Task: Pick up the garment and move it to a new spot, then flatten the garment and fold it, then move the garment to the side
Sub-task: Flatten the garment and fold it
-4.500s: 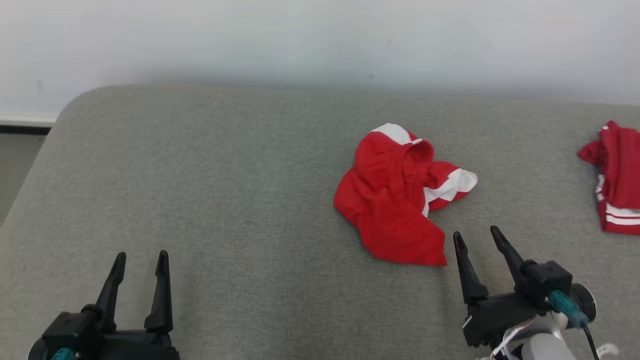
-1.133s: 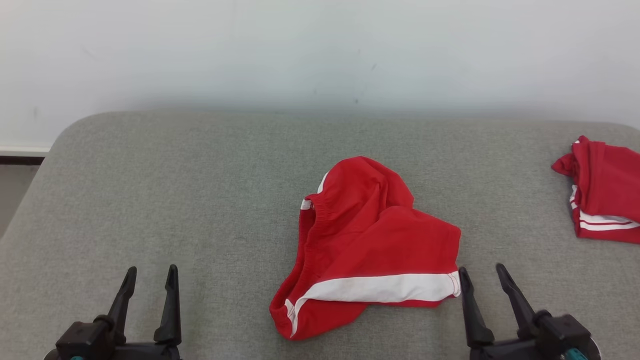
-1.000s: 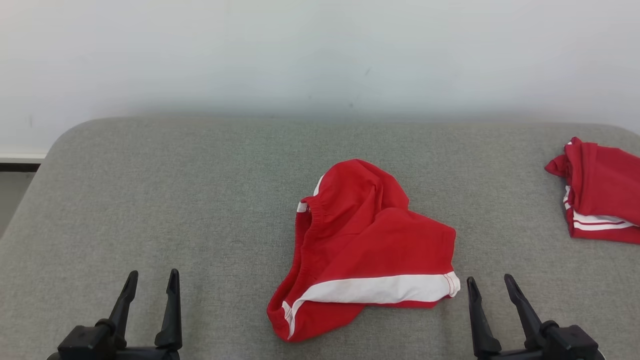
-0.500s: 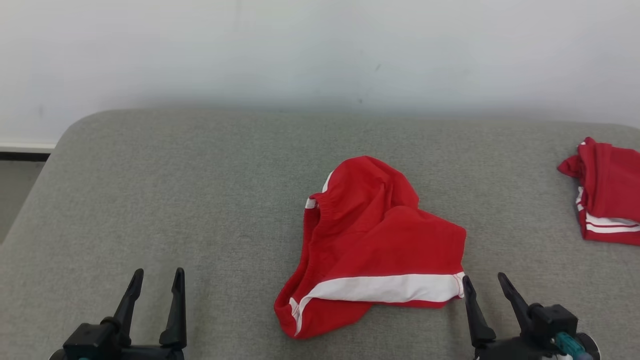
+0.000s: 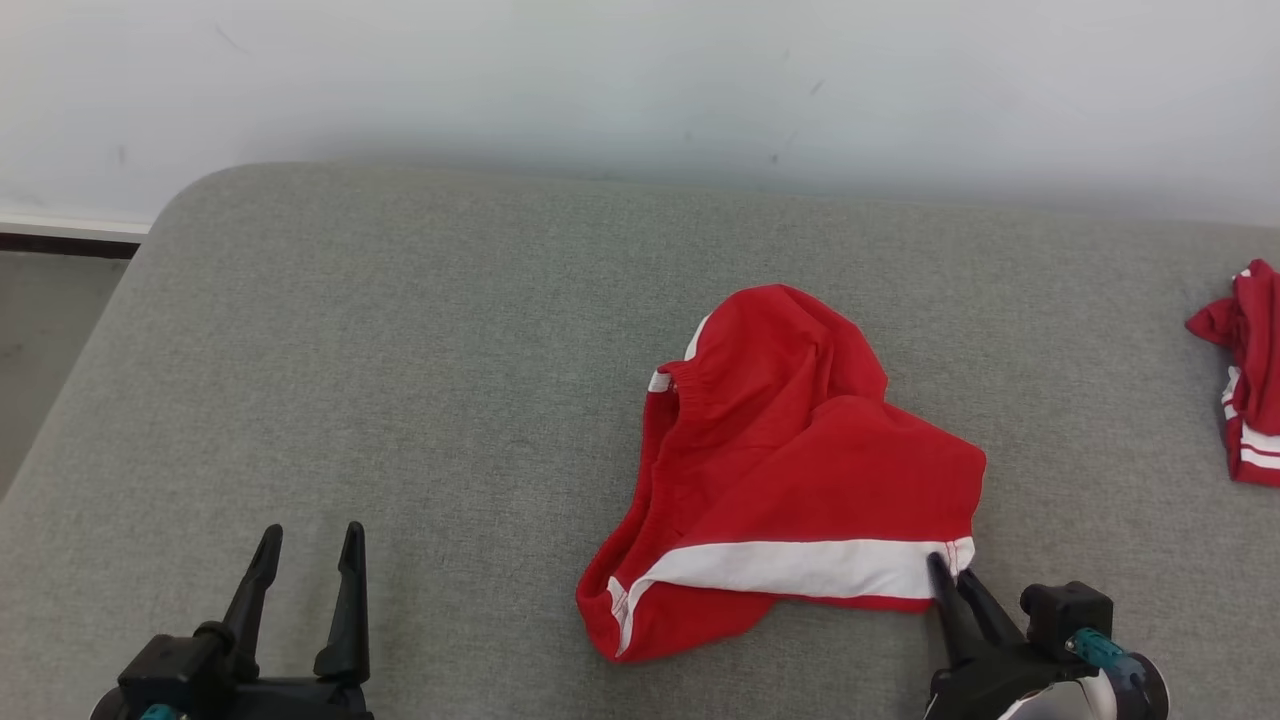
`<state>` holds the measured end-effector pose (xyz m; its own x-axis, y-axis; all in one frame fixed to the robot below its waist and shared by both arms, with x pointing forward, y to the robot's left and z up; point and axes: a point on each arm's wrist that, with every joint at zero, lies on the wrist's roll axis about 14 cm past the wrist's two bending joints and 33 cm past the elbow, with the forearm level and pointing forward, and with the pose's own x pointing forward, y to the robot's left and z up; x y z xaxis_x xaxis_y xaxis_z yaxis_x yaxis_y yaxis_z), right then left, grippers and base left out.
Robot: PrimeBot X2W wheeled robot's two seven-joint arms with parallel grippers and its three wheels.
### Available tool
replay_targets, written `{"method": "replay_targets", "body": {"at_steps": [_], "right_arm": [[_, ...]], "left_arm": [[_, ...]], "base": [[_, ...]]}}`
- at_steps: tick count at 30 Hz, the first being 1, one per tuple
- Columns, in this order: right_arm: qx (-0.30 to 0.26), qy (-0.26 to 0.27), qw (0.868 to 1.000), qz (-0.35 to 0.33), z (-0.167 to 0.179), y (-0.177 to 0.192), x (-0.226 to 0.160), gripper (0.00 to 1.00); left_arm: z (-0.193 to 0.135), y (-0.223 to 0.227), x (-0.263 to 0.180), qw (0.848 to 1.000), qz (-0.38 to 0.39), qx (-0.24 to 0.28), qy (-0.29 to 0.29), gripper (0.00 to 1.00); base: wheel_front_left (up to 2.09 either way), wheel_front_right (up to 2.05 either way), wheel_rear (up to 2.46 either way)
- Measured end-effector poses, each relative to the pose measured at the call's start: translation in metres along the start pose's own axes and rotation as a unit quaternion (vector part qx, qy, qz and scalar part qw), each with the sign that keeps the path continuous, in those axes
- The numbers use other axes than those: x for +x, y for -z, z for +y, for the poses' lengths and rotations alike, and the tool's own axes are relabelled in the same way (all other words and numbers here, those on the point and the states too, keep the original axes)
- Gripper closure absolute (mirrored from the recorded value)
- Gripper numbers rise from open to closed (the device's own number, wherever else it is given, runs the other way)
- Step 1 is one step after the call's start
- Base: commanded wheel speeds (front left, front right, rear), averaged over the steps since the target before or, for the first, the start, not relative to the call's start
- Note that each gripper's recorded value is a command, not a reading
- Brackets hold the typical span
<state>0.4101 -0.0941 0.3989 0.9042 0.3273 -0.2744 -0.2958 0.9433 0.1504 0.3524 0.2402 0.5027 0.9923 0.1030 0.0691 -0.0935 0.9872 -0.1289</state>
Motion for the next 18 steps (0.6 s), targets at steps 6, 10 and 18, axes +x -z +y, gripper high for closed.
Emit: {"method": "replay_targets", "body": {"at_steps": [6,10,18], "right_arm": [[-0.002,0.021,0.998,-0.056,-0.017,-0.032,-0.007,1.00],[0.007,0.042,0.996,-0.082,-0.028,-0.039,-0.030,1.00],[0.024,0.081,0.994,-0.073,-0.043,-0.017,-0.074,0.94]], "left_arm": [[-0.008,0.003,0.004,1.000,0.003,-0.003,0.012,0.00],[-0.017,0.001,0.006,1.000,-0.001,-0.007,0.023,0.00],[-0.029,0.003,0.008,0.999,0.000,-0.012,0.039,0.00]], "base": [[0.00,0.00,0.00],[0.00,0.00,0.00],[0.00,0.00,0.00]]}}
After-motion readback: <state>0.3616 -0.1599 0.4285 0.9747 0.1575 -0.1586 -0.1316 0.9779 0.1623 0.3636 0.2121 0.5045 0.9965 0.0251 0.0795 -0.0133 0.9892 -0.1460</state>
